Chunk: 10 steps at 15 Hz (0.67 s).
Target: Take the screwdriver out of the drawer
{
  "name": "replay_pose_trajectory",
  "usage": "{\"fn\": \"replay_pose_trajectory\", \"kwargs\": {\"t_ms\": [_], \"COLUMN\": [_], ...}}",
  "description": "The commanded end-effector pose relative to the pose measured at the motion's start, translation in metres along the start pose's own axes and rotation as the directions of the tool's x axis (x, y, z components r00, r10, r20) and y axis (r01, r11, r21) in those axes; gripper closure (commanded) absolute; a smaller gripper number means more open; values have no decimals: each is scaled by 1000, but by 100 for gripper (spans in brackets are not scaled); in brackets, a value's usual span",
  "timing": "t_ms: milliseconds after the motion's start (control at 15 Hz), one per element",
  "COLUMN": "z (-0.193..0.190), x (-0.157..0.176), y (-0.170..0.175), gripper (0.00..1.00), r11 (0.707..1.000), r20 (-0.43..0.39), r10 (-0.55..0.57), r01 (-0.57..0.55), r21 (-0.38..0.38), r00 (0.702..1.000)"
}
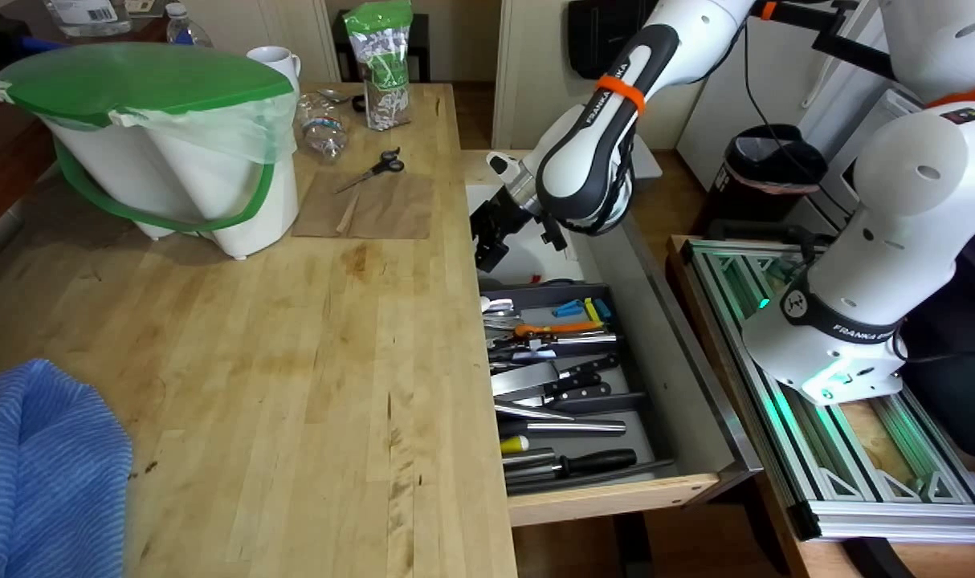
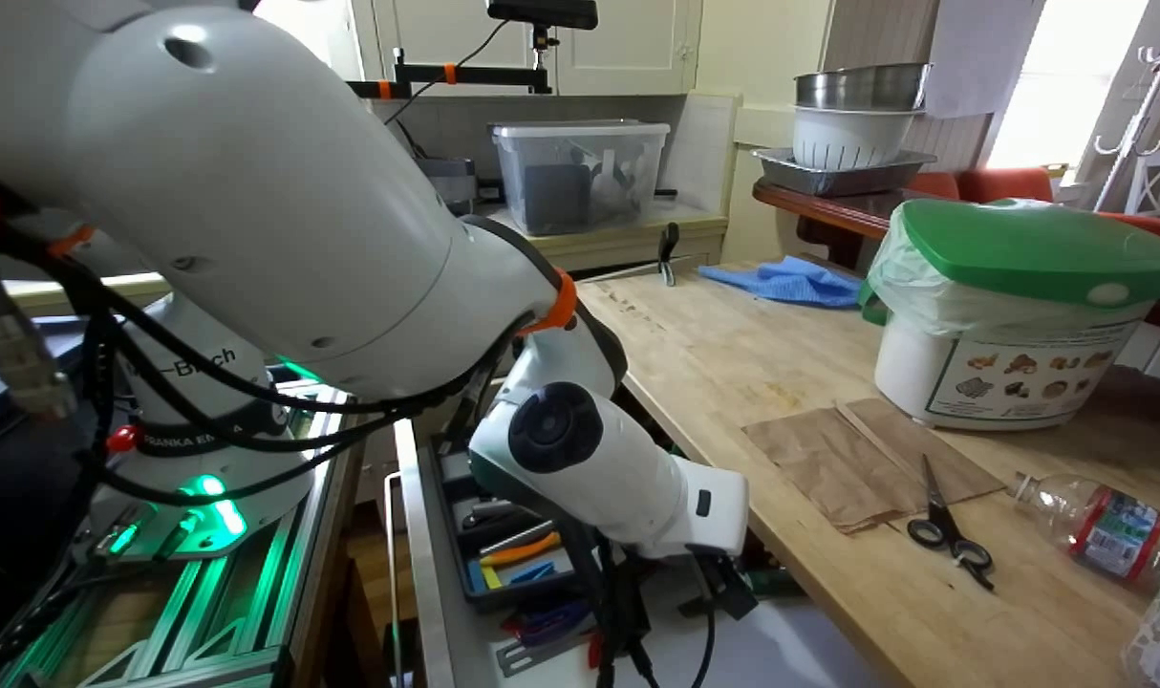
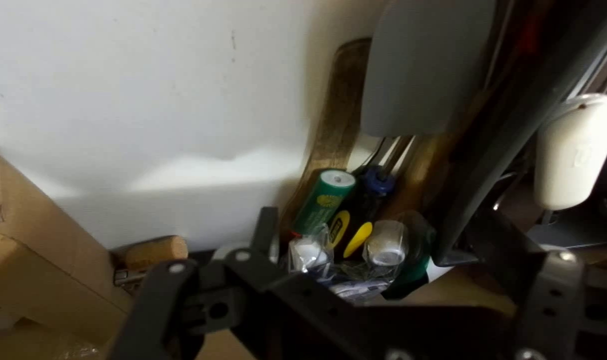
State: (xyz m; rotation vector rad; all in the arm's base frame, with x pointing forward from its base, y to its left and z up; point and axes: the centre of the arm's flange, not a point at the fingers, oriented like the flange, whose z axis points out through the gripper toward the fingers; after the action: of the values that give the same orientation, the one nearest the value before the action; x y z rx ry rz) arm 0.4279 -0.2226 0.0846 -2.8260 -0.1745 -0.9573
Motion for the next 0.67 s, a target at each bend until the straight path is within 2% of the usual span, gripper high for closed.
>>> {"fn": "replay_pose_trajectory", "kwargs": {"t_ms": [0, 133, 600], "z": [14, 21, 21], "x": [-6, -9, -12], "y": [-7, -12, -5], "gripper": [0, 0, 0], "r11": [1000, 999, 1000], "r20": [2, 13, 0], "r10": [20, 27, 20], "r01": [-20, -27, -20], "r21": [8, 22, -16], "r00": [1000, 1000, 1000]}}
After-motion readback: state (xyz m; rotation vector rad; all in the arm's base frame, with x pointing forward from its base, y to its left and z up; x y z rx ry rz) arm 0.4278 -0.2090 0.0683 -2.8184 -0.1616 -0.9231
